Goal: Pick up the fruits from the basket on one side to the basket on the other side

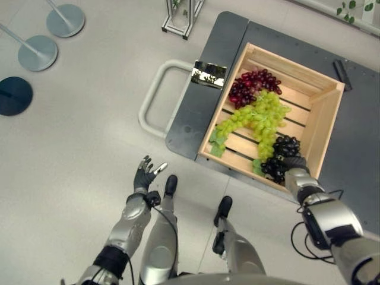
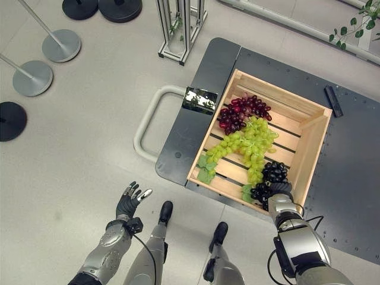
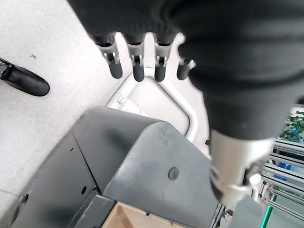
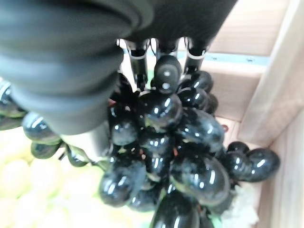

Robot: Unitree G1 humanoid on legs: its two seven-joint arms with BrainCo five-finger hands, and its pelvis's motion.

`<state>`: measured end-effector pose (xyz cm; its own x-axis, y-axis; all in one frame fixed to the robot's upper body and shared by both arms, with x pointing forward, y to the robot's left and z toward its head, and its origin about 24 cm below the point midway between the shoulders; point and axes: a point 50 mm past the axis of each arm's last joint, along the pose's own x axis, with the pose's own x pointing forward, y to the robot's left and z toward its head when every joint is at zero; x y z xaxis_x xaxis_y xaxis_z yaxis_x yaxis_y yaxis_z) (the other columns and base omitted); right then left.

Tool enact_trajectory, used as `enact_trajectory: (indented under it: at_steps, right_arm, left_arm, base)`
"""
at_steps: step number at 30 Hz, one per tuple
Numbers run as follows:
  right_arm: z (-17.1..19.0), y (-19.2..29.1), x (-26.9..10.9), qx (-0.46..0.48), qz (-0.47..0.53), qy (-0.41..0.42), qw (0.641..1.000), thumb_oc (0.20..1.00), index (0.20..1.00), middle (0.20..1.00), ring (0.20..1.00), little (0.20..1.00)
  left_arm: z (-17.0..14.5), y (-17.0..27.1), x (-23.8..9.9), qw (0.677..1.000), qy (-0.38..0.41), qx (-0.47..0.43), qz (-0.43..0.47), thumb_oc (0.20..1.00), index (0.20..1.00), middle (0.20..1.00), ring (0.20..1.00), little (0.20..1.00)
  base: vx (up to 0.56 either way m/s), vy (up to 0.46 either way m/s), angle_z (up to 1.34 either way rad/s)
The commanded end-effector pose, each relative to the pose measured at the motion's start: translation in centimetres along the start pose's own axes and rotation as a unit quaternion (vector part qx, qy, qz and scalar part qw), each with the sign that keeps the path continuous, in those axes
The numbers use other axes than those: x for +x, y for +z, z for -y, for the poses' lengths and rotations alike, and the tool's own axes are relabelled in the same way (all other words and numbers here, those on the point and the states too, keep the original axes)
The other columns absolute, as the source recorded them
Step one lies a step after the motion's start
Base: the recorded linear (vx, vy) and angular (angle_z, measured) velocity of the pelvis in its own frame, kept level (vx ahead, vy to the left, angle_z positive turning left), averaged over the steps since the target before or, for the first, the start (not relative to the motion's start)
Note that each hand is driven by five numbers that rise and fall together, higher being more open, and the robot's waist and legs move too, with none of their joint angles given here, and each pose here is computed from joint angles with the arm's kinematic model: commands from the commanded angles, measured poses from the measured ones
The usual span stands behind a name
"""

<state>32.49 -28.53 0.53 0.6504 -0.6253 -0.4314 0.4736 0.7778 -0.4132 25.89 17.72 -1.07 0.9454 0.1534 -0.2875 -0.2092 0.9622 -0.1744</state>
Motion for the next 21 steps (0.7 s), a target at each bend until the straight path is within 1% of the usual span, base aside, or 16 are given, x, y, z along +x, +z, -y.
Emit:
enact_trajectory:
  at_steps: [1, 2, 4, 9, 11, 12, 13, 17, 21]
  right_arm:
    - [-1.4, 0.0, -0.5, -0.009, 0.007, 0.021, 1.0, 0.2, 0.2, 0.2, 0.2, 0.2]
    - [-1.4, 0.0, -0.5, -0.009, 0.007, 0.021, 1.0, 0.2, 0.2, 0.2, 0.2, 0.2]
    - [-2.7, 0.3, -1.1, 0.007, 0.029, 0.036, 0.999, 0.2, 0.2, 0.2, 0.2, 0.2]
    - [-4.5, 0.2, -2.2, 0.037, 0.051, 0.062, 0.996, 0.2, 0.2, 0.2, 0.2, 0.2]
    - [-5.4, 0.2, -3.0, 0.059, 0.074, 0.082, 0.992, 0.2, 0.2, 0.2, 0.2, 0.2]
    - [-6.0, 0.4, -4.1, 0.08, 0.105, 0.105, 0.986, 0.2, 0.2, 0.2, 0.2, 0.2]
    - [-6.0, 0.2, -4.1, 0.08, 0.104, 0.105, 0.986, 0.2, 0.2, 0.2, 0.2, 0.2]
    - [-5.3, 0.9, -6.0, 0.136, 0.169, 0.131, 0.967, 0.2, 0.2, 0.2, 0.2, 0.2]
    - [-3.1, 1.0, -7.5, 0.168, 0.229, 0.148, 0.947, 0.2, 0.2, 0.2, 0.2, 0.2]
  left_arm:
    - [1.9, 1.3, -0.1, 0.999, -0.027, -0.018, 0.037, 1.0, 1.0, 1.0, 1.0, 1.0]
    - [1.9, 1.3, -0.1, 0.999, -0.027, -0.018, 0.037, 1.0, 1.0, 1.0, 1.0, 1.0]
    - [1.6, 1.4, 0.0, 0.999, -0.021, -0.017, 0.037, 1.0, 1.0, 1.0, 1.0, 1.0]
    - [1.1, 1.5, 0.1, 0.999, -0.004, -0.018, 0.038, 1.0, 1.0, 1.0, 1.0, 1.0]
    - [0.7, 1.6, 0.2, 0.999, 0.005, -0.018, 0.039, 1.0, 1.0, 1.0, 1.0, 1.0]
    - [0.1, 1.7, 0.3, 0.999, 0.014, -0.01, 0.04, 1.0, 1.0, 1.0, 1.0, 1.0]
    - [0.1, 1.6, 0.3, 0.999, 0.014, -0.009, 0.039, 1.0, 1.0, 1.0, 1.0, 1.0]
    - [-1.2, 1.7, 0.3, 0.999, 0.031, 0.017, 0.04, 1.0, 1.0, 1.0, 1.0, 1.0]
    - [-2.8, 2.1, 0.1, 0.996, 0.035, 0.061, 0.047, 1.0, 1.0, 1.0, 1.0, 1.0]
  base:
    - [0.0, 0.0, 0.0]
    - [0.0, 0.0, 0.0]
    - [0.0, 0.0, 0.0]
    - [0.0, 0.0, 0.0]
    - [-0.01, -0.014, -0.02]
    - [-0.02, -0.023, -0.08]
    - [-0.02, -0.023, -0.1]
    - [-0.02, -0.018, -0.08]
    - [0.0, -0.016, 0.0]
